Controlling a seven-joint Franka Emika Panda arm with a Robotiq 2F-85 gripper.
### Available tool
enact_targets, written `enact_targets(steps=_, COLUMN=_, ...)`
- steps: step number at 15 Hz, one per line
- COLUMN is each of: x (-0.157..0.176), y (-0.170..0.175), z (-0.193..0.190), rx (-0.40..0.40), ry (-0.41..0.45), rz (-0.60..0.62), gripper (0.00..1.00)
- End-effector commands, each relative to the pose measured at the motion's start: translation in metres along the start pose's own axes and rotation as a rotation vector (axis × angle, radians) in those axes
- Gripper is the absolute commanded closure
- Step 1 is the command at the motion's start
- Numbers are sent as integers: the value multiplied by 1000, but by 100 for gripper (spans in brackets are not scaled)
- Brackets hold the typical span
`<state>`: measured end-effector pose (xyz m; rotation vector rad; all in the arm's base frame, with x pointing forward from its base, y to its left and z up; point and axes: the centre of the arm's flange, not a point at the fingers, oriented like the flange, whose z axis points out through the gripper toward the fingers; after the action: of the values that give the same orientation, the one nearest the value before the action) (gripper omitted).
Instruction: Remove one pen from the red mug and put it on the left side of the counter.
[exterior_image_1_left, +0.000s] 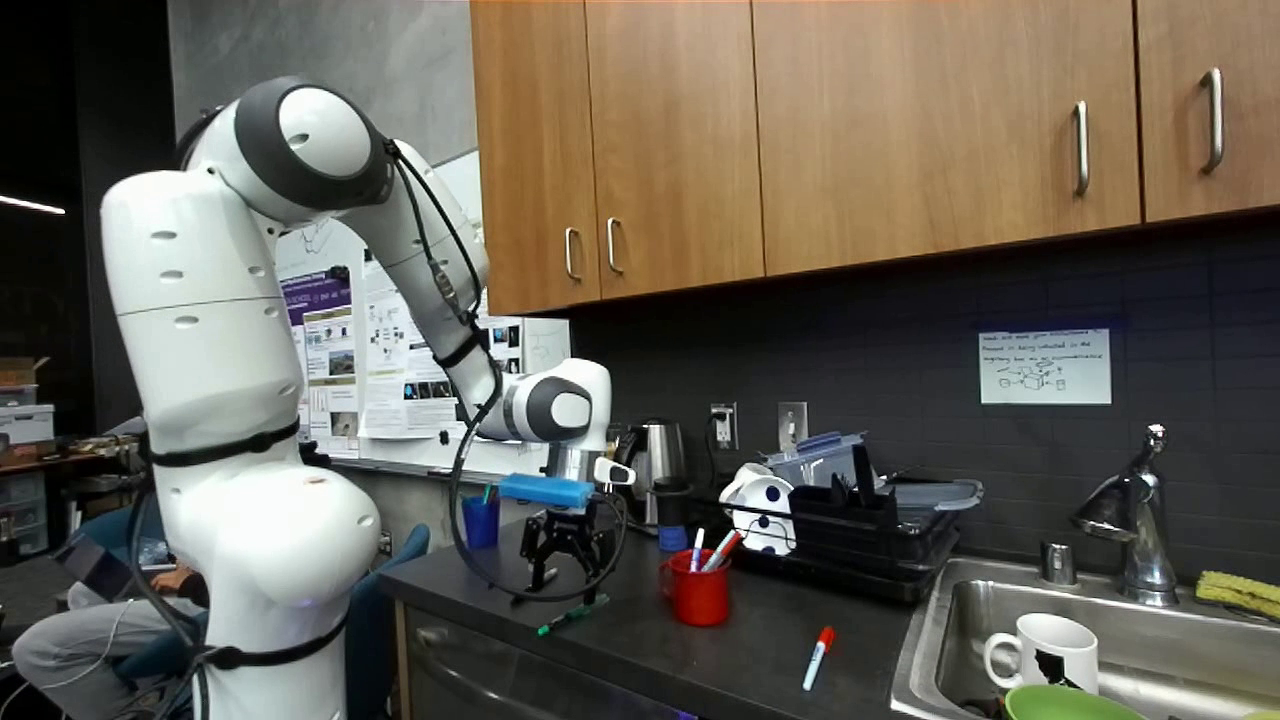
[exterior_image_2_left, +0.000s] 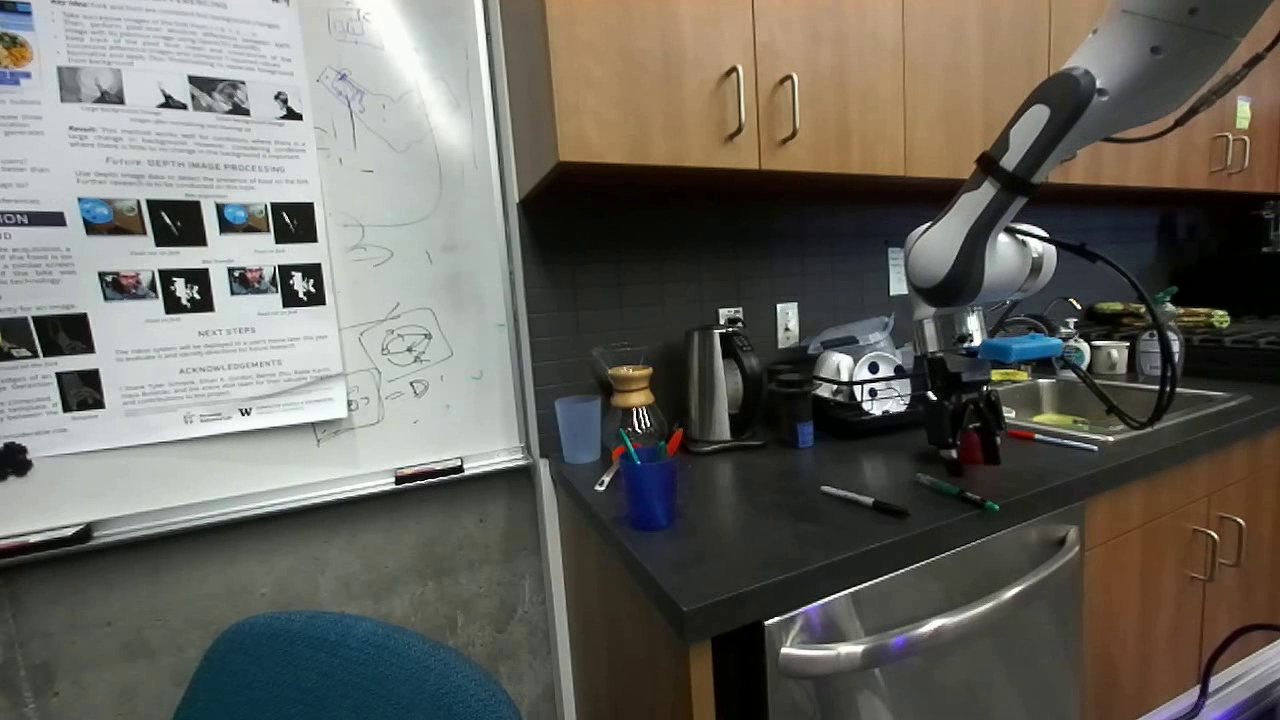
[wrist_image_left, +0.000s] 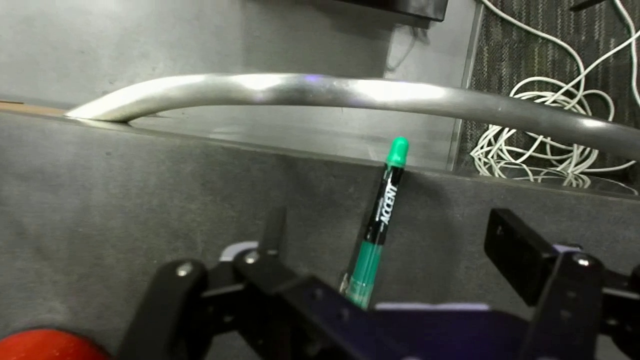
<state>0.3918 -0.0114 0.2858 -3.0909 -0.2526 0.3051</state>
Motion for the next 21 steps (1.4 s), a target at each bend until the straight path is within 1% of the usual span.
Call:
enact_targets(steps=1, x=7, y=1, z=10, rx=18, ry=-21, rz=0, gripper=0)
enact_targets(steps=7, x=9, y=2, z=24, rx=27, ry=-52, rz=10, gripper=0)
enact_targets(steps=8, x=10, y=2, z=25, rx=27, ry=-54, rz=11, gripper=25)
enact_targets(steps=9, x=10, y=3, z=26, rx=27, ry=-56, rz=10, gripper=26)
enact_targets(steps=10, x=10, y=3, z=26, rx=28, ry=-58, rz=10, gripper=31)
enact_targets(steps=16, x=13, y=3, z=27, rx=28, ry=-66, rz=10, gripper=78)
enact_targets(steps=19, x=13, y=3, z=26, rx=31, ry=-67, rz=8, gripper=99)
enact_targets(steps=21, x=17, y=4, z=23, rx=30, ry=-65, rz=7, gripper=100)
